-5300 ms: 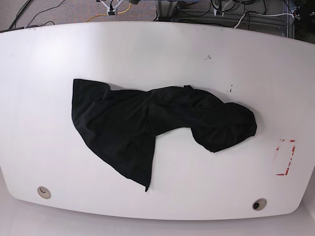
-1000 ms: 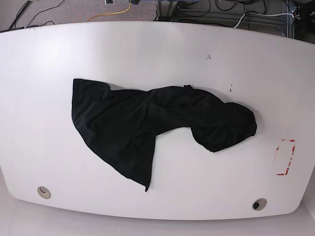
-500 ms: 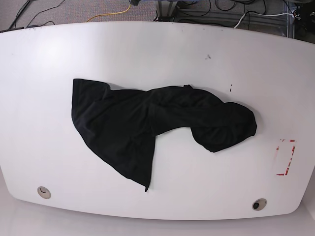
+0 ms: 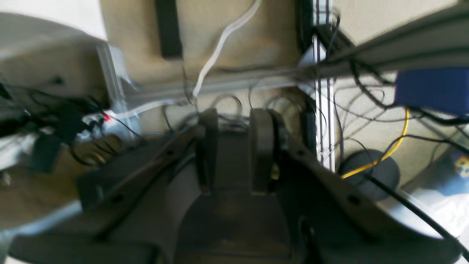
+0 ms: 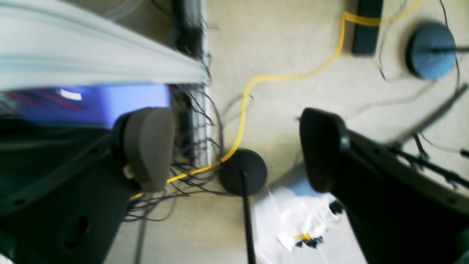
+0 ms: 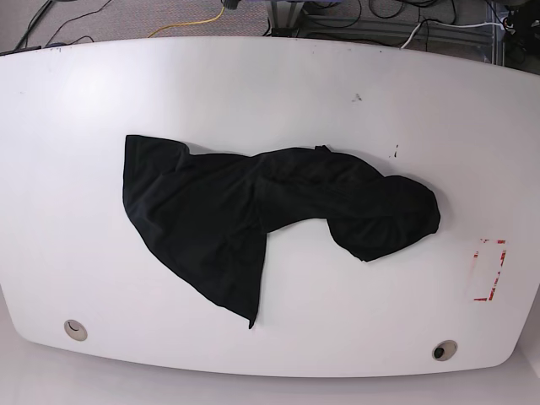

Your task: Layout the t-shirt on the table in an organized manner, then fold the t-shirt properly

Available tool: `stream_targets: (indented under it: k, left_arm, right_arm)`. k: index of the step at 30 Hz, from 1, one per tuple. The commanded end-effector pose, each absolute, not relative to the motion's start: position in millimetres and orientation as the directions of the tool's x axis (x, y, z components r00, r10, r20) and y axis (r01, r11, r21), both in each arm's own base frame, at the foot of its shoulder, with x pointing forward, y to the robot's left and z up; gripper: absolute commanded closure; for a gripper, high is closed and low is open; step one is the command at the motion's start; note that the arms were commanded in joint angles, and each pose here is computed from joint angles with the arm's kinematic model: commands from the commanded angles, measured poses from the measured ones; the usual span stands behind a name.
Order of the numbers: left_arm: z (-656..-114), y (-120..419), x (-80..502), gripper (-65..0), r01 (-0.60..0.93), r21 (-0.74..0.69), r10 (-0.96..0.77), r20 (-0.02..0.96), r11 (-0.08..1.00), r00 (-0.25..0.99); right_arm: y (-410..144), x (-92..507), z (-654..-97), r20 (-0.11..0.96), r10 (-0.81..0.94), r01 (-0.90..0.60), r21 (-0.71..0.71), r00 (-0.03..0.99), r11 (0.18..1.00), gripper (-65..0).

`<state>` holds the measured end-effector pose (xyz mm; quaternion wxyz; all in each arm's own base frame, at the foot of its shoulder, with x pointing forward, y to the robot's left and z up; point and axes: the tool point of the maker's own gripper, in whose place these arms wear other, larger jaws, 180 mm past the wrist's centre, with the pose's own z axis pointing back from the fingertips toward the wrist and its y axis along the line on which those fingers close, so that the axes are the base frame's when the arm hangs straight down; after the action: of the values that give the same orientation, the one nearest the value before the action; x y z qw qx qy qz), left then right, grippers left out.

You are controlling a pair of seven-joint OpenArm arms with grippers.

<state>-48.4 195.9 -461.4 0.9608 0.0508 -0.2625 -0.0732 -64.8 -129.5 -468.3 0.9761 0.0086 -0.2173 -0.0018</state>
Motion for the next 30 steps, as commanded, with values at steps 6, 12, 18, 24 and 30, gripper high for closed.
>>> stream_targets:
  k: [6, 12, 18, 24, 30]
  left_arm:
    - [-416, 186, -32, -12.9, 0.139, 0.140, -0.195, 0.570, 0.980, 0.798]
    - [-389, 179, -10, -12.9, 0.148, 0.144, -0.206, 0.631, 0.978, 0.748]
    - [-374, 176, 7, -12.9, 0.150, 0.151, -0.213, 0.673, 0.977, 0.709]
    - [-362, 175, 29, -12.9, 0.145, 0.165, -0.219, 0.721, 0.976, 0.657]
    - [-358, 176, 57, -12.9, 0.131, 0.177, -0.220, 0.770, 0.975, 0.599]
  right_arm:
    - [-134, -54, -427, 0.485, 0.011, -0.012, -0.001, 0.875, 1.000, -51.0]
    - [-136, -36, -399, 0.544, 0.028, -0.023, -0.016, 0.839, 1.000, -51.0]
    - [-135, -17, -383, 0.592, 0.030, -0.020, -0.024, 0.806, 1.000, -51.0]
    - [-135, 1, -383, 0.630, 0.028, -0.015, -0.026, 0.776, 1.000, -51.0]
    - [-136, 35, -381, 0.696, 0.035, -0.017, -0.032, 0.717, 0.999, -51.0]
